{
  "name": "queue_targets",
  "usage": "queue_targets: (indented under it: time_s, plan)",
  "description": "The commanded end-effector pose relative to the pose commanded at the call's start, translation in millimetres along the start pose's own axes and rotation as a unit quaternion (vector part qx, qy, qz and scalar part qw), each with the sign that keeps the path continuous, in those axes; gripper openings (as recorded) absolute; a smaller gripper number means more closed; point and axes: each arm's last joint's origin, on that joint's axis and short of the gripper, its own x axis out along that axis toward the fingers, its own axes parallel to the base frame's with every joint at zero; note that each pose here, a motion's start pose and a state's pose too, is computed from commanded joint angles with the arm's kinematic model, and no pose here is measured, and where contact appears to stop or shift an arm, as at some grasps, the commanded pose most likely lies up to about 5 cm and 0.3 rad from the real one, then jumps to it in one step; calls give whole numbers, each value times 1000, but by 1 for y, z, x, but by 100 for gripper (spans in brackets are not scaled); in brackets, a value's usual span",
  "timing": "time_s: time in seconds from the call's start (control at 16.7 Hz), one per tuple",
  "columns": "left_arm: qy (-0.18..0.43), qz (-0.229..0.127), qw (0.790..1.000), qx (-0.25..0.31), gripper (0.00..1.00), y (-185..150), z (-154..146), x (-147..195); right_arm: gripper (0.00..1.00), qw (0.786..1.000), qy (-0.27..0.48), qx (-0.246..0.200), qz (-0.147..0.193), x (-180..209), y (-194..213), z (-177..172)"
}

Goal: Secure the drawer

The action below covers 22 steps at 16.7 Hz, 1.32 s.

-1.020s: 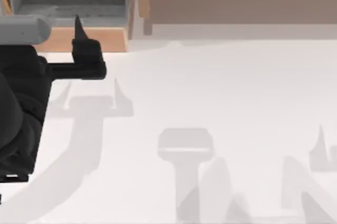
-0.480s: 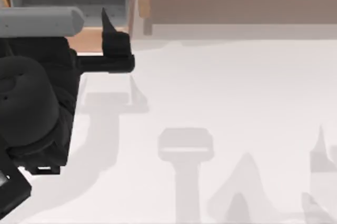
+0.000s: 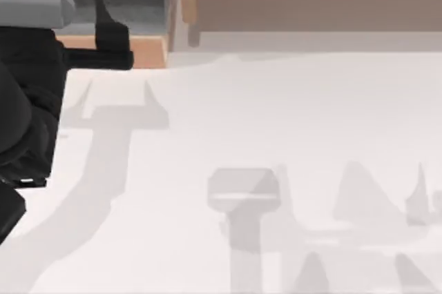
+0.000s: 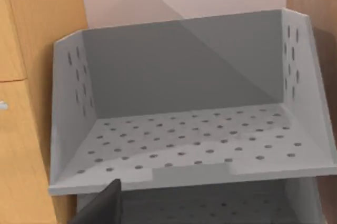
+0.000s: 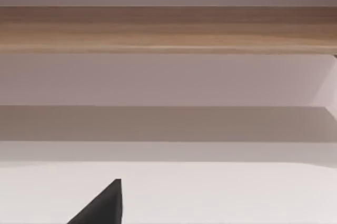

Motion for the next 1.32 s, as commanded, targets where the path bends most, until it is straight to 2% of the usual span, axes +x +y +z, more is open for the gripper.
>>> queue_targets:
  time_s: [0.18, 0.36, 0.48, 0.6, 0.84, 1.02, 1.2, 1.32]
  plan:
    - [-37, 18, 995, 89, 100, 48, -23, 26, 100, 1000, 0, 0, 0, 0, 0, 0]
    - [-62, 46, 971, 227, 100, 111, -50, 37, 100, 1000, 0, 0, 0, 0, 0, 0]
    - [-63, 62, 938, 334, 100, 153, -69, 34, 100, 1000, 0, 0, 0, 0, 0, 0]
    - [-53, 71, 894, 439, 100, 190, -87, 24, 100, 1000, 0, 0, 0, 0, 0, 0]
    - [-15, 53, 801, 596, 100, 242, -125, 1, 100, 1000, 0, 0, 0, 0, 0, 0]
    - [8, 11, 758, 652, 100, 259, -152, -6, 100, 1000, 0, 0, 0, 0, 0, 0]
    - [16, -35, 746, 665, 100, 261, -172, -3, 100, 1000, 0, 0, 0, 0, 0, 0]
    - [16, -44, 746, 665, 100, 260, -175, -2, 100, 1000, 0, 0, 0, 0, 0, 0]
